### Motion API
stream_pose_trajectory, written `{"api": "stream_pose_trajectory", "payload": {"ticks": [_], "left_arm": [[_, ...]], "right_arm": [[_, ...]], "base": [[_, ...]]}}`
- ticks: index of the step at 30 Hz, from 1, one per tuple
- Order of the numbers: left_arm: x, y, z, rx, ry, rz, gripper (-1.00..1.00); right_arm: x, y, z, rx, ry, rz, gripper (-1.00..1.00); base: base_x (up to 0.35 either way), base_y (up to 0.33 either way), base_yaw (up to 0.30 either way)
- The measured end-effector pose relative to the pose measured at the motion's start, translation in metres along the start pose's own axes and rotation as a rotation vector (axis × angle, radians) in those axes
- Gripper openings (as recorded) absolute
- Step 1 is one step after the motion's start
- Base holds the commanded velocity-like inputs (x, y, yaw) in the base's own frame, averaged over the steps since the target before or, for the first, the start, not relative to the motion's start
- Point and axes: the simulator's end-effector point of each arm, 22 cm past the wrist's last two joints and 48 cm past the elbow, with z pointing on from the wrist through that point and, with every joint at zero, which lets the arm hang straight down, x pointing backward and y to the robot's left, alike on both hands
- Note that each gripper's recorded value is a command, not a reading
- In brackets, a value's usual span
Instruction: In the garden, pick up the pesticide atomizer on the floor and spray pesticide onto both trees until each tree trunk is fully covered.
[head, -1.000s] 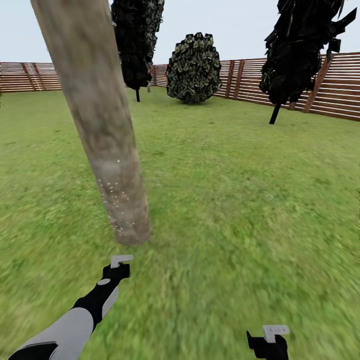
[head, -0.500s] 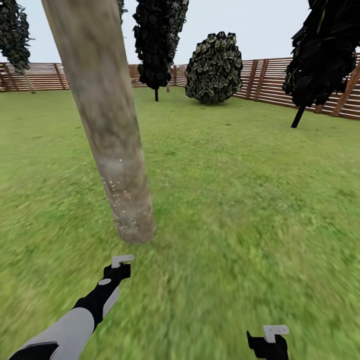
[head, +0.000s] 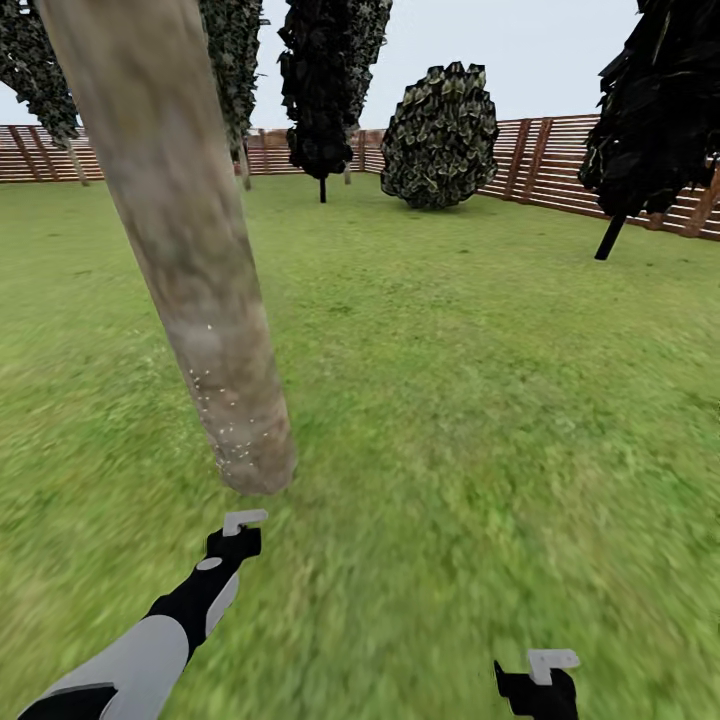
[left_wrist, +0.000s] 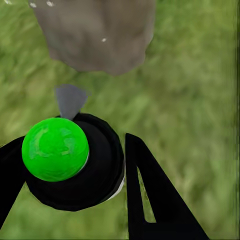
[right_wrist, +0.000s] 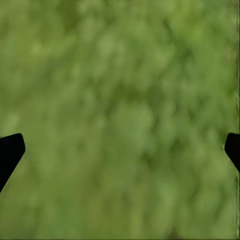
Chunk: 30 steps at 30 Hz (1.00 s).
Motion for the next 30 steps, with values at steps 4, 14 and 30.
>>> {"api": "stream_pose_trajectory", "payload": {"ticks": [4, 14, 30], "left_arm": [[0.000, 0.000, 0.000, 0.000, 0.000, 0.000, -1.00], [0.001, 0.000, 0.000, 0.000, 0.002, -0.001, -1.00], [0.003, -0.020, -0.001, 0.094, 0.015, 0.002, -1.00]], "right_arm": [[0.000, 0.000, 0.000, 0.000, 0.000, 0.000, 1.00], [0.001, 0.001, 0.000, -0.001, 0.001, 0.000, 1.00], [0.001, 0.001, 0.000, -0.002, 0.001, 0.001, 1.00]], "base": [[0.004, -0.271, 0.026], [0.064, -0.261, 0.255], [0.182, -0.220, 0.068]]}}
